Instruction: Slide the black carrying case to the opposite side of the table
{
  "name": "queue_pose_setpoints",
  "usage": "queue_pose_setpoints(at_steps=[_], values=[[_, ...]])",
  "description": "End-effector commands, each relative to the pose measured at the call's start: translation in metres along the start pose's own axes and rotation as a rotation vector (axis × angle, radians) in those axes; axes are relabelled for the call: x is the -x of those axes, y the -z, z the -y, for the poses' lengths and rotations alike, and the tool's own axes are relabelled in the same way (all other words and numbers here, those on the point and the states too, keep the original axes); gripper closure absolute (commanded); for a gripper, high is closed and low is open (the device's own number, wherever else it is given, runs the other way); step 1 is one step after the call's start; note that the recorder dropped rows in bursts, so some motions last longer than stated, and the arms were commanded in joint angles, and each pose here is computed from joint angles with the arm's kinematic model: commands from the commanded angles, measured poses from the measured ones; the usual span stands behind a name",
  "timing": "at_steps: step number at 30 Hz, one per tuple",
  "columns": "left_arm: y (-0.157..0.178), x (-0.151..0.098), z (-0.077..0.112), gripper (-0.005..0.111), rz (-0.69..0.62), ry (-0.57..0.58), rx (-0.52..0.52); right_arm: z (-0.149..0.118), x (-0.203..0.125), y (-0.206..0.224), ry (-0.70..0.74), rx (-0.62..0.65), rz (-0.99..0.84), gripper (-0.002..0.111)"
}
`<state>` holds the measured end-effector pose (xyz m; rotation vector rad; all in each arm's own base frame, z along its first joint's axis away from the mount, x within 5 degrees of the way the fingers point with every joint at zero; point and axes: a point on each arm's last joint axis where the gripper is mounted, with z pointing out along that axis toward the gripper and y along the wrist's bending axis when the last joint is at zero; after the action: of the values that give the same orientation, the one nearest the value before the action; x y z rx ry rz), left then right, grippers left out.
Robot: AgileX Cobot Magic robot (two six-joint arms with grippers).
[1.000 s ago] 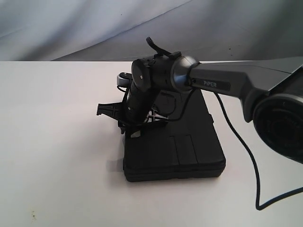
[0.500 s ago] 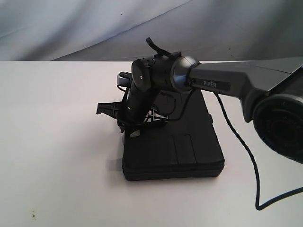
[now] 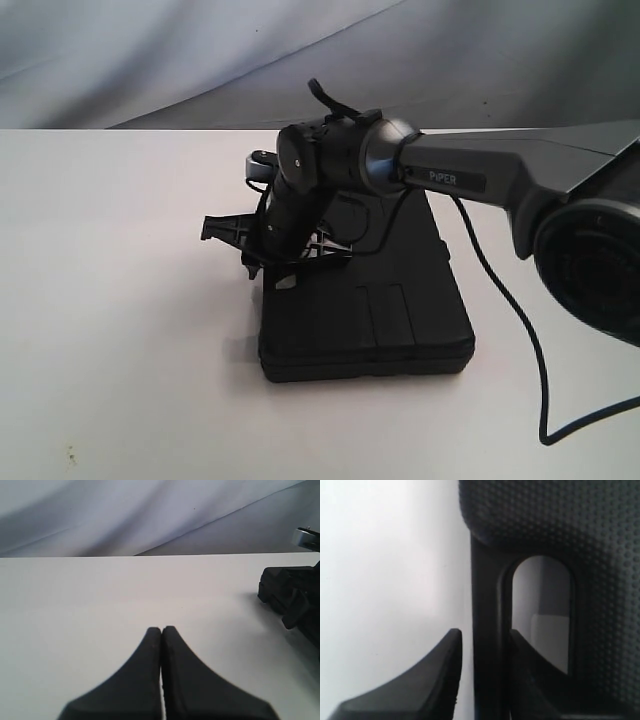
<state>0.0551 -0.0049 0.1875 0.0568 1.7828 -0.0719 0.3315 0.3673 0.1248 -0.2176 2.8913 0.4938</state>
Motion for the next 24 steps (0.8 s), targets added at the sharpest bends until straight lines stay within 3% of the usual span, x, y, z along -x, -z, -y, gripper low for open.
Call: queue_pose_setpoints(at_steps=[1,9,24], values=[[0.0,0.0,0.0,0.107,0.012,-0.001,0.003,-0.007,0.007,0.004,0.025,0.048,0.071,0.076],[0.0,0.0,0.0,0.107,0.012,-0.001,0.003,0.005,0.006,0.006,0.068,-0.086,0.057,0.079],[0.0,0.0,0.0,0.107,0.012,-0.003,0.003,0.003,0.013,0.026,0.096,-0.109,0.118,0.081]])
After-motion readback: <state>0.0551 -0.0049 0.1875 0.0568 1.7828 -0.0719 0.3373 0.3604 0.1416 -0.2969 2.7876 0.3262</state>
